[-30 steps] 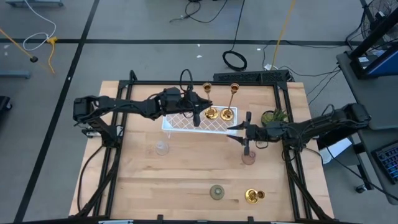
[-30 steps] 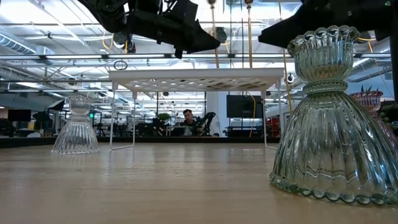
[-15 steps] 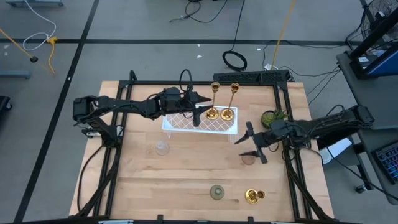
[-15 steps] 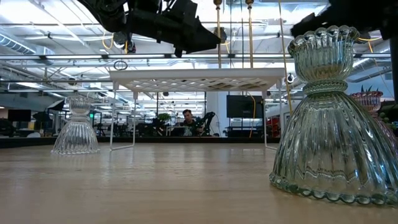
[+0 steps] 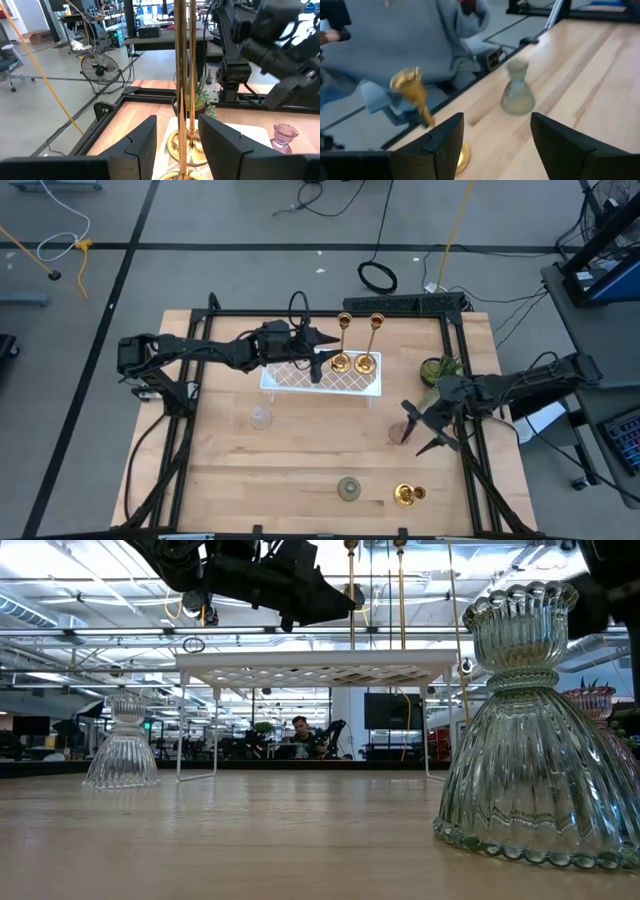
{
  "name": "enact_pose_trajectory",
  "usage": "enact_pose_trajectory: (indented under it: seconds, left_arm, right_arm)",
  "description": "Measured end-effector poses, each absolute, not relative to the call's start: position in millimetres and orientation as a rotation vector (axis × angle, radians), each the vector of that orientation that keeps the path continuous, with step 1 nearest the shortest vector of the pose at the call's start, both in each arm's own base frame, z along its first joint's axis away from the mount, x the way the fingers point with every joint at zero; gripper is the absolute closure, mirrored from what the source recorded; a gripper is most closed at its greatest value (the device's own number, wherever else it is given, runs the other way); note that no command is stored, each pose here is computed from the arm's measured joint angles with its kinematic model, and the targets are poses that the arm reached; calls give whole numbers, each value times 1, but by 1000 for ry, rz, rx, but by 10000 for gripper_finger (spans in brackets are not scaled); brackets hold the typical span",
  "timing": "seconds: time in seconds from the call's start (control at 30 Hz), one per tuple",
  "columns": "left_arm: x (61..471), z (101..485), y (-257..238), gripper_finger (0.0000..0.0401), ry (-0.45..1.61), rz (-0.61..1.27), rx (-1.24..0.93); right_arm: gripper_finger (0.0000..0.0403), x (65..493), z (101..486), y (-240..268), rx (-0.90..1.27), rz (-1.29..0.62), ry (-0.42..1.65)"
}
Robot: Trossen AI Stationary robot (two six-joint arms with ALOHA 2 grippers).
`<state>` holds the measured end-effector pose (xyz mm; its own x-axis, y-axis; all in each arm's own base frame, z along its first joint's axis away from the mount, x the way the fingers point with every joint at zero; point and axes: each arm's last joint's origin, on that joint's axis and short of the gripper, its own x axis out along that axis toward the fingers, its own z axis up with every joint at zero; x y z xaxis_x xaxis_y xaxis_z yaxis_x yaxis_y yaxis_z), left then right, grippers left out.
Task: Pick & Place candle stick holders
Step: Put the gold candle holder on the shelf
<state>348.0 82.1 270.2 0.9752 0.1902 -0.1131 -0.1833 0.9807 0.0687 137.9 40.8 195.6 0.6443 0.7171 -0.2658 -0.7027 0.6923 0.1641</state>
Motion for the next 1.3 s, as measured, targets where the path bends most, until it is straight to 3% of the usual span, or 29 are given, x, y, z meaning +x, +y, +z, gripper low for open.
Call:
enact_pose_trajectory:
  seconds: [0.23, 0.37, 0.87, 1.3]
  left_arm:
    - [340, 279, 83, 249, 132, 196, 50]
    - [327, 294, 80, 249, 143, 196, 57]
    - [280, 343, 68, 249, 67, 198, 56]
    - [274, 346, 66, 249, 89, 196, 50]
  right_arm:
    - [183, 125, 156, 44, 112, 902, 185]
    - [183, 123, 164, 52, 129, 962, 89]
    - [183, 128, 155, 88, 71, 987, 227]
    - [183, 153, 156, 136, -2, 1015, 252]
